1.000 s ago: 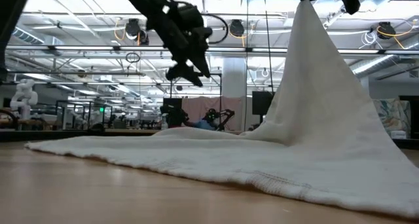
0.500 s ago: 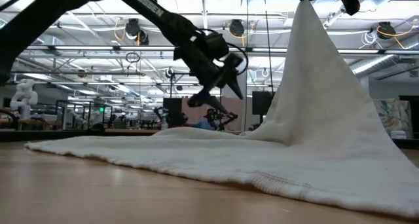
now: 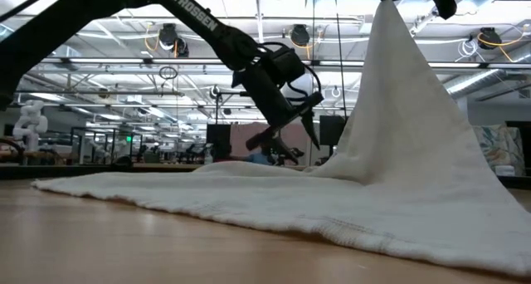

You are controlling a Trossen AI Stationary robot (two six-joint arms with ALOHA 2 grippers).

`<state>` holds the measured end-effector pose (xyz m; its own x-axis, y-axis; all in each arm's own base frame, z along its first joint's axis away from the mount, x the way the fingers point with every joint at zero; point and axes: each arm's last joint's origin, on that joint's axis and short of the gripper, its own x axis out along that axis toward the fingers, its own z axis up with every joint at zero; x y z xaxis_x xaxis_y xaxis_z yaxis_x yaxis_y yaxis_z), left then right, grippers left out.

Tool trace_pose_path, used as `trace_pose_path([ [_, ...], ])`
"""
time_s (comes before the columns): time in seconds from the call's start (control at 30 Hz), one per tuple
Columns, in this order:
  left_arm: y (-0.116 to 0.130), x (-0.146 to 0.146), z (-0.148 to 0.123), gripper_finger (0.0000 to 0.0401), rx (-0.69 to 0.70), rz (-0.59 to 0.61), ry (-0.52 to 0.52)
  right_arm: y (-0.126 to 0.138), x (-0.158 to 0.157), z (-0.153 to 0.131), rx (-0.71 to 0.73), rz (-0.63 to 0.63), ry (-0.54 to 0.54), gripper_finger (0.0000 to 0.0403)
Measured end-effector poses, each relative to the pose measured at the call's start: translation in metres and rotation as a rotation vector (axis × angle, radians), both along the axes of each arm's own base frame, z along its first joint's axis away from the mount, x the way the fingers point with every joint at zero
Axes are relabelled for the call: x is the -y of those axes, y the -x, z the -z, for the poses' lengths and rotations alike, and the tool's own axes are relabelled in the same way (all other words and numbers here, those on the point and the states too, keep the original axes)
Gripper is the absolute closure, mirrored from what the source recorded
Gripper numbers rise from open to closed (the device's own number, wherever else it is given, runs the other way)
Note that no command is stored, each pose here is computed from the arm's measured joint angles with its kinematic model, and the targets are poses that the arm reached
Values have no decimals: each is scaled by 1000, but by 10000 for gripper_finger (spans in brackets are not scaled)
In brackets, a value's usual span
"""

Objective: Roll towel
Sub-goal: Roll the towel

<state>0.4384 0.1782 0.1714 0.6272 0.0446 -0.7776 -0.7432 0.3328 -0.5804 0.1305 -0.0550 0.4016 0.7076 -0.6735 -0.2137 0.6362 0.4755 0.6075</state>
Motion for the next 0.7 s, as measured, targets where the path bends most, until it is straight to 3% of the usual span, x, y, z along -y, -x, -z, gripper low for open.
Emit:
trace_pose_path([
  [0.2, -6, 5, 2, 146, 20, -55, 9, 0, -1, 0, -4, -27, 3, 403],
  [0.43, -12, 16, 12, 150, 8, -34, 16, 1, -1, 0, -15, -45, 18, 403],
  [0.7, -19, 25, 22, 209, 7, -105, 28, 1, -2, -1, -25, -62, 31, 403],
])
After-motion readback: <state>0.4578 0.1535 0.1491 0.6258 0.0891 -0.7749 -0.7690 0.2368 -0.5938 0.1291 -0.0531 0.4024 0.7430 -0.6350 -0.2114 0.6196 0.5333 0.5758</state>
